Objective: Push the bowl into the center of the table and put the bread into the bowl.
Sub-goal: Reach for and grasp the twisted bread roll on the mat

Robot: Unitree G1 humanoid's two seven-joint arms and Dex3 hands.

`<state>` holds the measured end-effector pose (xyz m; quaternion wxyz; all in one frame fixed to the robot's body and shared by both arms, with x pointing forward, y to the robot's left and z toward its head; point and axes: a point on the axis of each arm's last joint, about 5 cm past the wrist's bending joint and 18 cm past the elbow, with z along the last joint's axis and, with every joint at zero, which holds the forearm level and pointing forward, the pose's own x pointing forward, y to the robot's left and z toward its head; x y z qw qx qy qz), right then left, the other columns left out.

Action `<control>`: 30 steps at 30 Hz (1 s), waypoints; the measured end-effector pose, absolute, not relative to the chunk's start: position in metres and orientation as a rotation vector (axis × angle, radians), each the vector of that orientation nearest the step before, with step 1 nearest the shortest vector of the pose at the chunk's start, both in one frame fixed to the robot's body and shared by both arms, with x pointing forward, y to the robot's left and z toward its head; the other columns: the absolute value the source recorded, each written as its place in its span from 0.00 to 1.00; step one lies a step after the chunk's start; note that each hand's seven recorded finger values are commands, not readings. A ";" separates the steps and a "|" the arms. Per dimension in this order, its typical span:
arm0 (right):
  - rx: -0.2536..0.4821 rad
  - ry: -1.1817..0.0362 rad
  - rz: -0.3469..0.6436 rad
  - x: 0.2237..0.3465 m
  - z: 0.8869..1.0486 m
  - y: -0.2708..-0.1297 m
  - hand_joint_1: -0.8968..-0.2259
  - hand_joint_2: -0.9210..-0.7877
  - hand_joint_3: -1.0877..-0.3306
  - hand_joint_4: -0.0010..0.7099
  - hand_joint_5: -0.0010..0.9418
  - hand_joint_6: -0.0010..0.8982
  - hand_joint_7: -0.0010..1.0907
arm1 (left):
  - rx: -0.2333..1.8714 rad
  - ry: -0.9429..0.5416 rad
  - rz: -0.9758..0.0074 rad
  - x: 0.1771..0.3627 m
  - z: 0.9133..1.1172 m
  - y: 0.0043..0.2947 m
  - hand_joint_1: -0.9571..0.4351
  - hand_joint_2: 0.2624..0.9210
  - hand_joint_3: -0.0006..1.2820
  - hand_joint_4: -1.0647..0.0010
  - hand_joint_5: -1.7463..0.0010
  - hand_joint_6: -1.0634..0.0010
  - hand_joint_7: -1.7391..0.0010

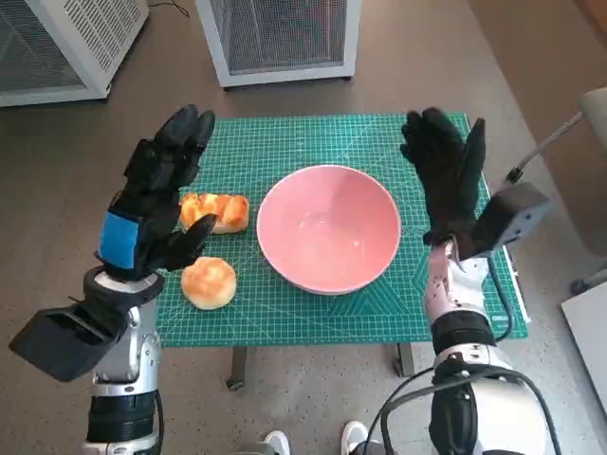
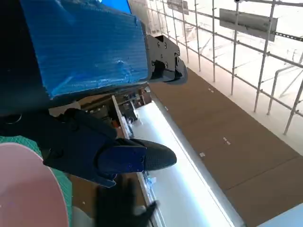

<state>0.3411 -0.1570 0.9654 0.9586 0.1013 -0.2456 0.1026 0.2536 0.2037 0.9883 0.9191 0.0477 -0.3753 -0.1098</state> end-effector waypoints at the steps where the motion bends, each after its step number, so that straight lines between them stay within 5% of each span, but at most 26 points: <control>1: 0.187 -0.538 0.225 0.341 0.969 -0.158 0.52 0.00 0.56 0.54 0.00 0.14 0.54 | 0.101 -0.771 -0.225 0.254 0.989 0.204 0.22 1.00 0.31 0.76 1.00 0.79 0.84; 9: 0.058 -0.855 0.328 0.334 0.995 -0.165 0.51 0.00 0.58 0.56 0.01 0.14 0.55 | 0.118 -0.783 -0.224 0.256 0.993 0.207 0.21 1.00 0.31 0.76 1.00 0.79 0.85; 13: 0.056 -0.944 0.376 0.328 1.000 -0.168 0.52 0.00 0.61 0.56 0.01 0.13 0.56 | 0.127 -0.789 -0.225 0.257 0.995 0.207 0.21 1.00 0.31 0.76 1.00 0.79 0.86; 22: 0.061 -0.977 0.461 0.312 1.001 -0.169 0.47 0.00 0.77 0.56 0.00 0.13 0.59 | 0.145 -0.793 -0.227 0.258 0.997 0.206 0.20 1.00 0.31 0.76 1.00 0.78 0.86; 30: 0.064 -0.985 0.513 0.297 1.002 -0.169 0.49 0.00 0.81 0.52 0.00 0.13 0.60 | 0.145 -0.806 -0.230 0.259 1.000 0.205 0.21 1.00 0.30 0.76 1.00 0.78 0.87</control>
